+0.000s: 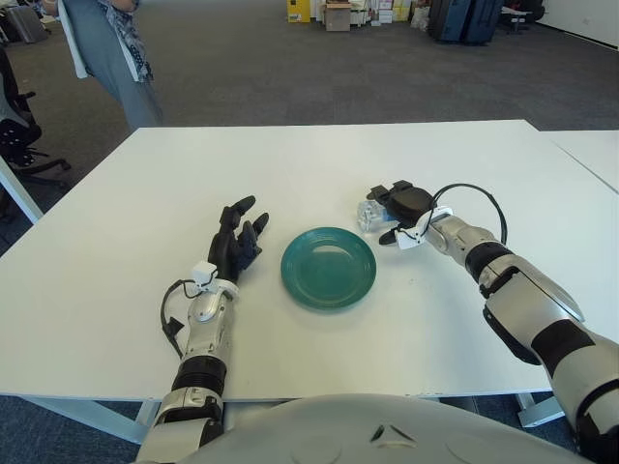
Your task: Put the bottle into the plate.
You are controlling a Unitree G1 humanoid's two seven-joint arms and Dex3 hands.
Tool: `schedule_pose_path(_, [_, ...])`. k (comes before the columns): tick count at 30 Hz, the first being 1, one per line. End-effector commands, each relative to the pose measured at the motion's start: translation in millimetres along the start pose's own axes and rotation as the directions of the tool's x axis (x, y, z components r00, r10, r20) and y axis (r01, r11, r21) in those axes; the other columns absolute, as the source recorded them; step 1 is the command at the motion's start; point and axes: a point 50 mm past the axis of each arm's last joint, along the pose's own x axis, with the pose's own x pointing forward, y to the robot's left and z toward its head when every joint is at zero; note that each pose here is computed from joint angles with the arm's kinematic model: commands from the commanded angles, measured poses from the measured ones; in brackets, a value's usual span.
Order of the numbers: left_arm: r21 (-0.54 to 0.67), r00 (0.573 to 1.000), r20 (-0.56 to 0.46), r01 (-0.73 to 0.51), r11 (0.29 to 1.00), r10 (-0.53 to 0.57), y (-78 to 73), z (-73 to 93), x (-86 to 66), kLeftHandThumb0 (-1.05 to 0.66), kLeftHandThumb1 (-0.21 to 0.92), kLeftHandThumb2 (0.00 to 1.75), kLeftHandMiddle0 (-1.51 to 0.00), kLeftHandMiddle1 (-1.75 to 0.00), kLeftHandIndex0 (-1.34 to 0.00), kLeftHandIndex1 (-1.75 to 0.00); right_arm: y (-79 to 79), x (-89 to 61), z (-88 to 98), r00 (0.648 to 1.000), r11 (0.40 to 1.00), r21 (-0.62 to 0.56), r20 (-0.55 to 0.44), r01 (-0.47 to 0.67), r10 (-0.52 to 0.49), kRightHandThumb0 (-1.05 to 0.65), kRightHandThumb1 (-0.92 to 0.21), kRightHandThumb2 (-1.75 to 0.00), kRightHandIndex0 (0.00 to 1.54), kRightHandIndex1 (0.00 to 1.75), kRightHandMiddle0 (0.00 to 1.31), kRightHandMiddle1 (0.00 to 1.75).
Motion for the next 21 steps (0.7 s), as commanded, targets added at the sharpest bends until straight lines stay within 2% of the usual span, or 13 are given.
schedule_pose_path(1, [0.004, 1.0, 0.007, 0.006, 1.0, -0.006, 2.5, 2.4, 2.8, -0.81, 0.92, 0.89, -0.66, -0.06, -0.11, -0.98, 19.8, -5.7, 3.5, 0.998, 0.998, -0.007, -0.016, -0.057, 0.057, -0.07, -0.38, -1.16, 0.62, 1.6, 0.33, 1.72])
schedule_pose_path(3, [0.006, 1.0, 0.005, 0.006, 1.0, -0.006, 2.5, 2.0, 3.0, -0.81, 0.92, 0.89, -0.66, -0.06, -0.11, -0.98, 20.0, -5.1, 4.0, 0.999, 0.999, 0.007, -0.037, -0.031, 0.031, -0.03, -0.27, -1.32, 0.69, 1.62, 0.42, 1.74])
schedule_pose_path(7, [0.002, 1.0, 0.002, 0.004, 1.0, -0.004, 2.8, 1.5, 3.3, -0.8, 0.92, 0.9, -0.67, -0.07, -0.11, -0.98, 19.9, -4.0, 5.7, 0.999, 1.0, 0.017, -0.05, -0.005, 0.006, -0.01, -0.19, -1.43, 0.74, 1.64, 0.48, 1.74])
schedule_pose_path(21, [-0.013, 1.0, 0.005, -0.003, 1.0, 0.003, 4.3, 0.7, 4.5, -0.79, 0.92, 0.9, -0.68, -0.08, -0.12, -0.98, 16.0, -2.6, 5.2, 0.999, 1.0, -0.02, -0.038, 0.003, -0.004, 0.0, -0.15, -1.5, 0.76, 1.68, 0.5, 1.75])
